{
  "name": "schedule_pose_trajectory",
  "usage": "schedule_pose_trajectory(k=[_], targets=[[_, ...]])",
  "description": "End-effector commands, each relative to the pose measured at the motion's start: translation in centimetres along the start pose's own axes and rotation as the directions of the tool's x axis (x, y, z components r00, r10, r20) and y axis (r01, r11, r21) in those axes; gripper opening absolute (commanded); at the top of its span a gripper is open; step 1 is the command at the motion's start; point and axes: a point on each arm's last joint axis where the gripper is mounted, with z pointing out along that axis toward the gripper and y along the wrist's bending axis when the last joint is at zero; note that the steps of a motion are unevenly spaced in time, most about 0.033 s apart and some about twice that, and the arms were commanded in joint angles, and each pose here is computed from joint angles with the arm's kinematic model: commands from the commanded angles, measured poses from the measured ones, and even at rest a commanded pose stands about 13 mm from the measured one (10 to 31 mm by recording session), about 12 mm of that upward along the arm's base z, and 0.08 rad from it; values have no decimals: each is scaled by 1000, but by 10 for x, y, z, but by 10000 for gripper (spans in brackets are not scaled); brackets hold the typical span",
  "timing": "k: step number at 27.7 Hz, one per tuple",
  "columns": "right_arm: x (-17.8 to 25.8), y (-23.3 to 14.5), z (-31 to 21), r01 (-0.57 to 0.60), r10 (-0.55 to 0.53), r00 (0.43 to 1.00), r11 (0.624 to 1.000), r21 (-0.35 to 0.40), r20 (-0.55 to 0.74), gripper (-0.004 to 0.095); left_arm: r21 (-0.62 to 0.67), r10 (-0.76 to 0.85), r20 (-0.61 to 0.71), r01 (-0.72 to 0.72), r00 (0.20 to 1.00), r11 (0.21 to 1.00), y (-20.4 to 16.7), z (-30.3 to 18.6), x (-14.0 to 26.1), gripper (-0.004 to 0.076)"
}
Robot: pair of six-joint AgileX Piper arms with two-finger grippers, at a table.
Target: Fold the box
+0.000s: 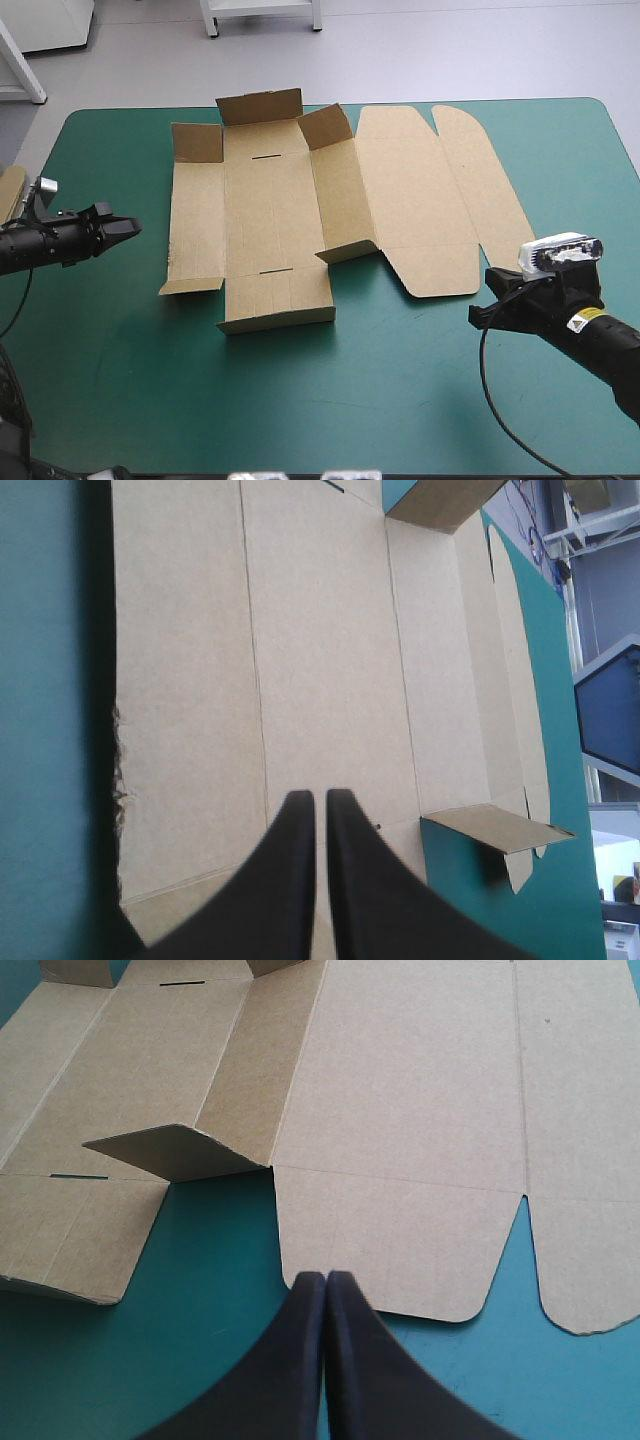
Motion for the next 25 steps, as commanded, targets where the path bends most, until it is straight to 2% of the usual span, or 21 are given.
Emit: schedule_pose_trajectory(k=[1,3,7,9,20,25], targets=[[-13,2,-4,-1,1,997,1000,-1,83,-4,129,15,-20,-12,1000,992,-14,-3,-4,85],[-13,2,-4,-1,1,997,1000,-1,83,-4,114,11,-44,-5,999,993,-7,0,-3,161],[-13,2,-4,-1,1,997,1000,-1,83,-4,109,-12,-72,20,997,994,5,8,-3,365],[-13,2,-4,-1,1,997,1000,-1,83,-4,111,-10,-80,19,997,994,10,11,-4,435],[-13,2,-4,-5,5,996,1000,-1,83,-4,61,12,-305,7,952,998,34,54,12,444],[-13,2,-4,-8,8,996,1000,-2,83,-4,44,8,-343,8,939,999,41,64,8,444]])
